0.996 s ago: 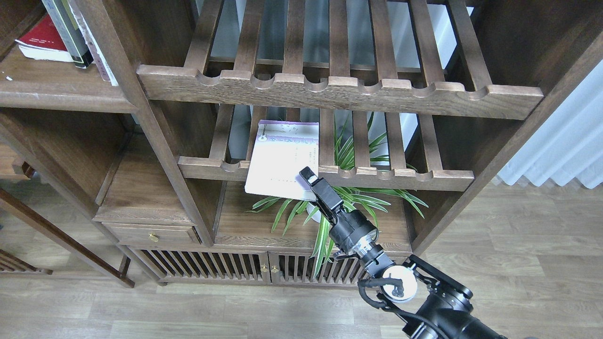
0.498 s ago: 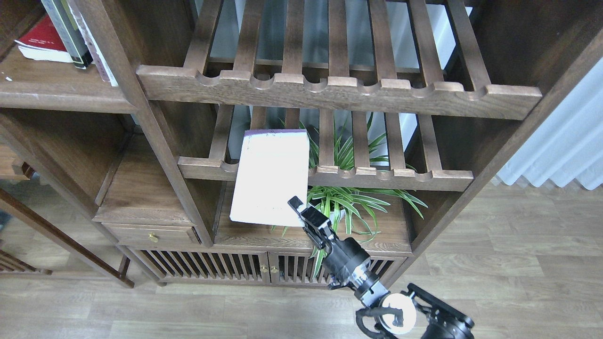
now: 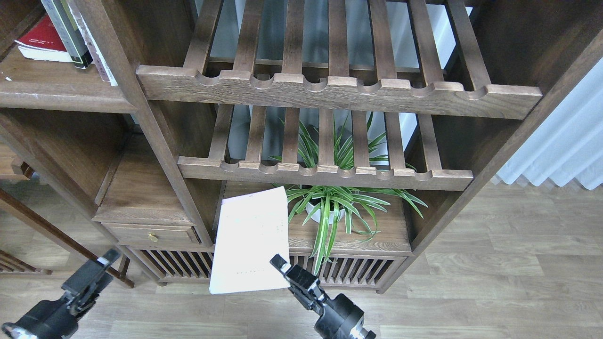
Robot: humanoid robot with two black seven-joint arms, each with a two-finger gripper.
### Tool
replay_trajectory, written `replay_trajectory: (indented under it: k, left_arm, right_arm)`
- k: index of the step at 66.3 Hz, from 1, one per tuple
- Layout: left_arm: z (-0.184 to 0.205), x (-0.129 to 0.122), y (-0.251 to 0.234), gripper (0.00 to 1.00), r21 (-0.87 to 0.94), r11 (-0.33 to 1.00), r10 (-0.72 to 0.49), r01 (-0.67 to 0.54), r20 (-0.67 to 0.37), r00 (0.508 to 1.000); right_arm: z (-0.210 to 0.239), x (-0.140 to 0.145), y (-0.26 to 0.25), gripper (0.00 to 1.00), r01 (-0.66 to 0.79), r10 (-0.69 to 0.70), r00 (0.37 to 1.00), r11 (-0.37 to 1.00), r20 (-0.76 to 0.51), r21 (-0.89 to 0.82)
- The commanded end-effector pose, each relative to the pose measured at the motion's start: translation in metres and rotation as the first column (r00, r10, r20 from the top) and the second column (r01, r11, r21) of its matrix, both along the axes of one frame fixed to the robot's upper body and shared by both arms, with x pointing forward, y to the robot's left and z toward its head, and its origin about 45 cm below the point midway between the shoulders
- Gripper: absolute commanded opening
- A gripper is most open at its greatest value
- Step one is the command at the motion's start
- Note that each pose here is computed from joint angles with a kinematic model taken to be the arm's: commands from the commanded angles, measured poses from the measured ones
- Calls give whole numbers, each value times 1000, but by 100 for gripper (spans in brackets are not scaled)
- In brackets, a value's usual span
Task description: Organize books on shelf
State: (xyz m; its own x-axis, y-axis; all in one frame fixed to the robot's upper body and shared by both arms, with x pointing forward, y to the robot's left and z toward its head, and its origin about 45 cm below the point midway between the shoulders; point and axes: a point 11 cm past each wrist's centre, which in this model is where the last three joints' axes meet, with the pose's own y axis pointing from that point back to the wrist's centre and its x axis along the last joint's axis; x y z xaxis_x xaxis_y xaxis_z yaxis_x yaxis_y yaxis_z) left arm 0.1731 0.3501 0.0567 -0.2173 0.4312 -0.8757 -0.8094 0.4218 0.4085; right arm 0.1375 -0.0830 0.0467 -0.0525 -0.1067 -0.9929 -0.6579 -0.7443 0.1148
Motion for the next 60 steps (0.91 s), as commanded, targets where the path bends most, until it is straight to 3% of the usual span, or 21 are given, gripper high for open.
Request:
replay_trajectory:
  k: [1,22,31,42,53,60]
  left_arm:
    - [-5,2,-24,99,-55,998,-31,30,-10,999]
    - [-15,3,-81,97,-159,981,-113,108,-20,993]
    - [-20,7,-102,89,-193,973,-133,127,-19,991]
    - [-23,9,-119,88,-211,964,-167,159,-21,986]
    - [-21,14,-141,79,-258,952,-170,163,-4,985]
    - [-21,15,-146,68,-270,950,-166,159,-2,986]
  right_arm:
    - [-1,-7,4,5,-40,40,999,999,-8,3]
    - [-1,-17,11,6,-86,86,996,996,-20,10]
    - [-1,-17,12,6,-85,86,996,996,-21,13]
    - [-1,-17,12,6,-85,85,996,996,-22,14]
    - [-1,-18,11,6,-83,83,996,996,-24,13]
    - [-2,-18,11,6,-83,83,996,996,-25,13]
